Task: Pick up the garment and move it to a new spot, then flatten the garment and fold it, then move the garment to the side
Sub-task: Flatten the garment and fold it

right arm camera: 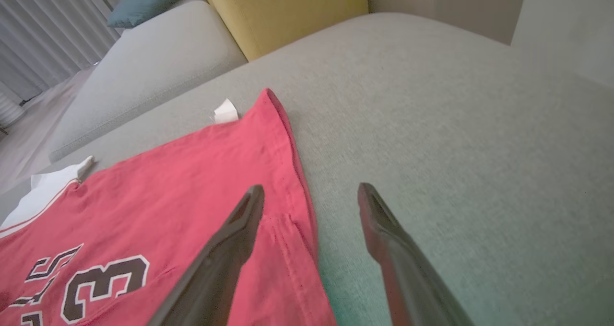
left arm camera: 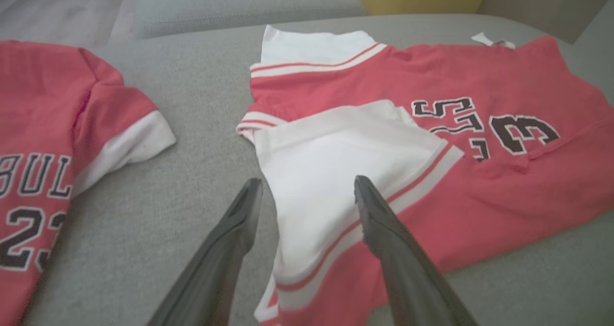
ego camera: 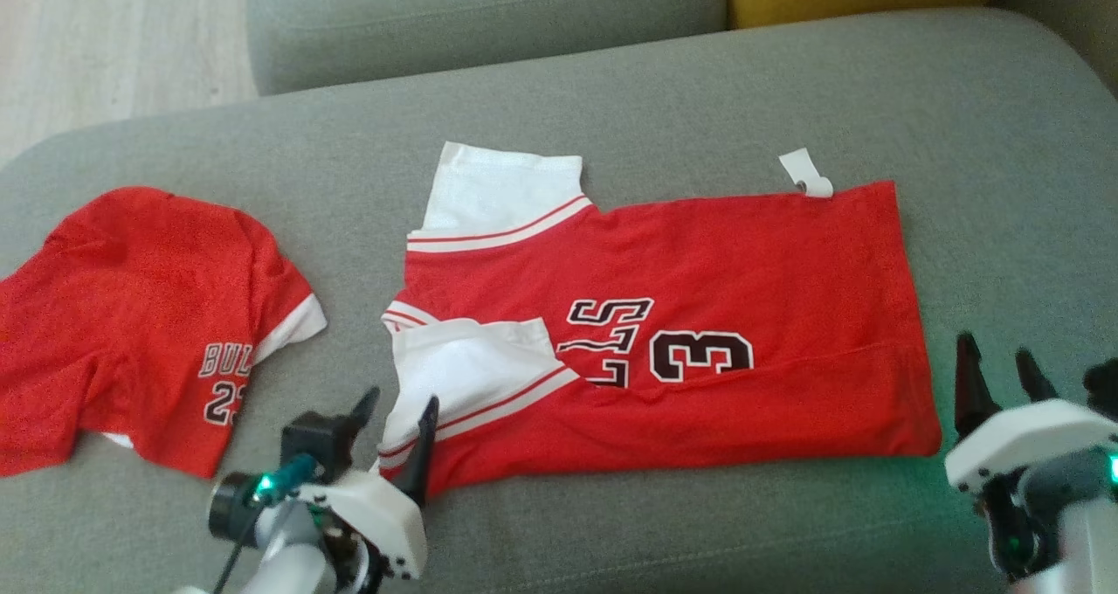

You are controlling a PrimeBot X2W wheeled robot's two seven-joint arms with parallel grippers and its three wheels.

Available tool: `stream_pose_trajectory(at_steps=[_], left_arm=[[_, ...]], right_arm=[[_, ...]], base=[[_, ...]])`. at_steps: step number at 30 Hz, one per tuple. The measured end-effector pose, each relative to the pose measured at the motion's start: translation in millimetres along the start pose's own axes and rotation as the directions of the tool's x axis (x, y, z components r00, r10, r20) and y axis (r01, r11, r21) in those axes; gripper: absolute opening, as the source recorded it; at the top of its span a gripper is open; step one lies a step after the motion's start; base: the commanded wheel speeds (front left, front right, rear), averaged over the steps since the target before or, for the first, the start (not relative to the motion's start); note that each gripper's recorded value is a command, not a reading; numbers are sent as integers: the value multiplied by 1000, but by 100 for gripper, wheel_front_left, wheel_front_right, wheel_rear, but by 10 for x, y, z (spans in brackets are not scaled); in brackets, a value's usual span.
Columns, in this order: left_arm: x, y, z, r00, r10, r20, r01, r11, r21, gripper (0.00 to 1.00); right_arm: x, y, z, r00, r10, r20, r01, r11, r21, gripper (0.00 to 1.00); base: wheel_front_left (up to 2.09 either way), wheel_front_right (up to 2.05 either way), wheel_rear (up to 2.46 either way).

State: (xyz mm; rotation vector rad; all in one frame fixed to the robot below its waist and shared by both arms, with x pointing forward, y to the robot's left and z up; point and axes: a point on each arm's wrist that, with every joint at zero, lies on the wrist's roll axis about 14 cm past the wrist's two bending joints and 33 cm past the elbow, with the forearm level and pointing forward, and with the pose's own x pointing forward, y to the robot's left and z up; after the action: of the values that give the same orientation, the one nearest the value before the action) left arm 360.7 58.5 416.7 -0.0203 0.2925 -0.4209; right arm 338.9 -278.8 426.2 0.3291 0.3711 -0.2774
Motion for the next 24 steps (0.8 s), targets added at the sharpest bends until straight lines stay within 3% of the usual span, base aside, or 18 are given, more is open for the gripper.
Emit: stream_pose_trajectory(at_steps=[6,13,18,24], left_arm=[[268,135,422,992,-2,127,-1,1000,23,100],[773,197,1011,972,-99,213,75,990,115,100],[1241,102,1290,964,-228,135,195,956,217,100],[1752,279,1138,970,-223,-97,242,930,276,100]], right_arm=[[138,251,388,988,59,140,-48,996,-78,100],[350,470,573,977,106,183,-76,983,-164,100],[561,539,775,970,117,214,-73,977,-202,100],[786,639,958,962,138,236,-79,966,-245,100]], base=[[0,0,0],[0,0,0],[0,0,0],[0,0,0]])
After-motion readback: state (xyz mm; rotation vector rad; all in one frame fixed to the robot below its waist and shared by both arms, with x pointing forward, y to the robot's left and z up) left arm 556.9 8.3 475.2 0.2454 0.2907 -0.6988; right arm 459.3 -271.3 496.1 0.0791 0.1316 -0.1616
